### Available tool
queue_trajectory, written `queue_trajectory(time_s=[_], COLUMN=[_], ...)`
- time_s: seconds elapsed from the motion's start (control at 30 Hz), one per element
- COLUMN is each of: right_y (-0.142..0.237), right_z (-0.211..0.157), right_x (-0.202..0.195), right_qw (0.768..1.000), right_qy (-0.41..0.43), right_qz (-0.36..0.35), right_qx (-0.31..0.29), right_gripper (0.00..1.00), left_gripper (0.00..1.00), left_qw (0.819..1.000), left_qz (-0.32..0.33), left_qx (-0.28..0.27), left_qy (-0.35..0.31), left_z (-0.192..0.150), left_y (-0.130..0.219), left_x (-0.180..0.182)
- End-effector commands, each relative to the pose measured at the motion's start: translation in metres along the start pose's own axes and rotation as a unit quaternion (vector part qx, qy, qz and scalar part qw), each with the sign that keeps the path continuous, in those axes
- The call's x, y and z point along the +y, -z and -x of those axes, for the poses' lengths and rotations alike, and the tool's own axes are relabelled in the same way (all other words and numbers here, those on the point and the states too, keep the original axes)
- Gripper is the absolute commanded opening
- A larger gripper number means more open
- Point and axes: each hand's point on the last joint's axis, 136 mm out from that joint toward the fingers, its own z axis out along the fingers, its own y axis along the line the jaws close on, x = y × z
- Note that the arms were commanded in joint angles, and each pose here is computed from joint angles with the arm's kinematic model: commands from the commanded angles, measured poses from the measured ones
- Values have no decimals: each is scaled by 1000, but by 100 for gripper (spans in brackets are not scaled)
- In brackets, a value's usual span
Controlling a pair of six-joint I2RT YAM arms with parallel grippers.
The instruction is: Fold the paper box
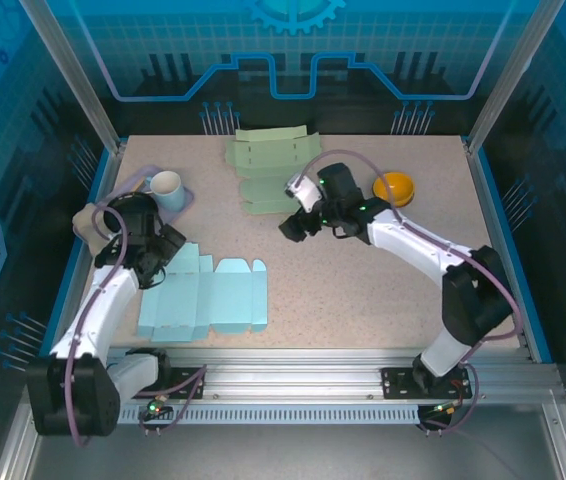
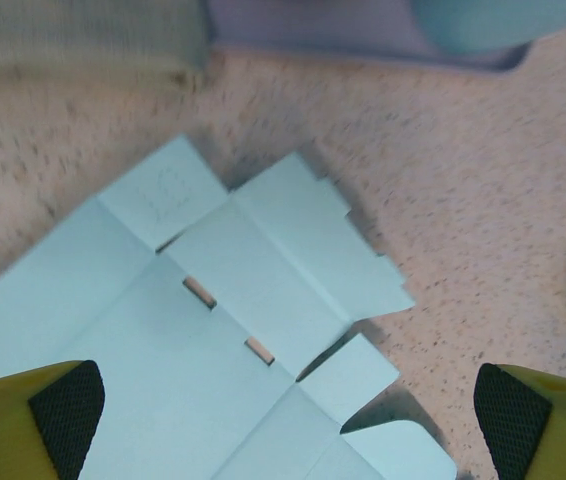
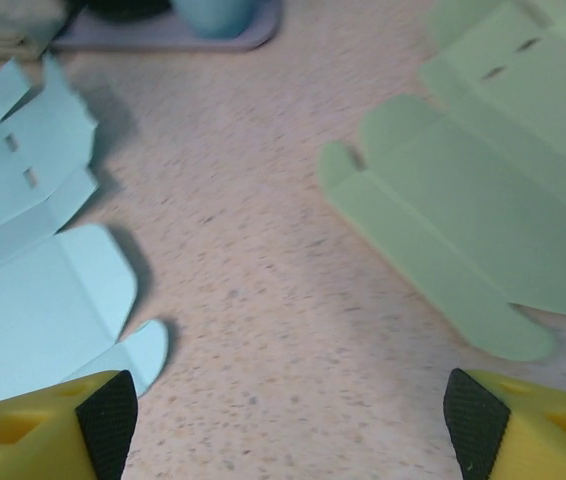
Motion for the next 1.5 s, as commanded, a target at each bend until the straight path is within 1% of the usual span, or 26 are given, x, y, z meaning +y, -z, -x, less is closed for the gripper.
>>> queue_trajectory(time_s=[0.0,0.1,0.23,0.37,0.5,0.6,0.67,0.7,0.87,1.03,1.13,1.17,1.2,1.27,1.3,1.37,1.4,1.47], right_y=[-8,-13,-11,-6,-1,4,6,8,10,14,17,19,21,26,29,36,42,54], right_z=[-2,-10,-15,-16,-15,-14,-13,-13,-18,-24,-24,-23,-23,-21,-19,-16,-13,-8], right_x=[24,32,40,51,61,69,73,76,83,89,92,94,95,97,98,98,99,99], right_qw=[998,997,996,994,993,991,990,989,987,986,985,984,984,983,983,983,984,985], right_qy=[34,46,49,59,75,93,99,103,105,110,119,123,126,130,132,134,136,138], right_qz=[39,45,56,75,80,85,88,94,106,109,109,109,109,109,110,108,106,99], right_qx=[31,45,45,44,51,52,52,52,57,64,67,67,67,63,60,54,49,34], right_gripper=[81,81,81,81,80,80,80,77,77,76,76,76,76,76,76,76,76,77], left_gripper=[99,97,95,89,83,78,77,76,73,67,61,59,54,42,33,6,0,0], left_qw=[996,992,986,985,981,979,981,982,984,981,981,981,981,982,983,984,984,986], left_qz=[-23,19,77,81,101,100,99,97,88,126,127,126,123,124,122,116,111,98], left_qx=[20,25,34,26,19,11,5,1,-25,-16,-12,-11,-12,-11,-9,-2,4,5], left_qy=[86,122,141,150,166,175,169,164,150,145,148,149,147,141,139,136,136,135], left_z=[0,3,8,15,17,19,24,27,40,35,32,32,32,32,31,29,27,24], left_y=[-11,-22,-35,-49,-57,-65,-70,-72,-81,-91,-96,-97,-97,-98,-99,-99,-97,-89], left_x=[-15,-11,-9,-16,-12,-12,-16,-18,-25,-14,-12,-13,-14,-14,-15,-17,-19,-26])
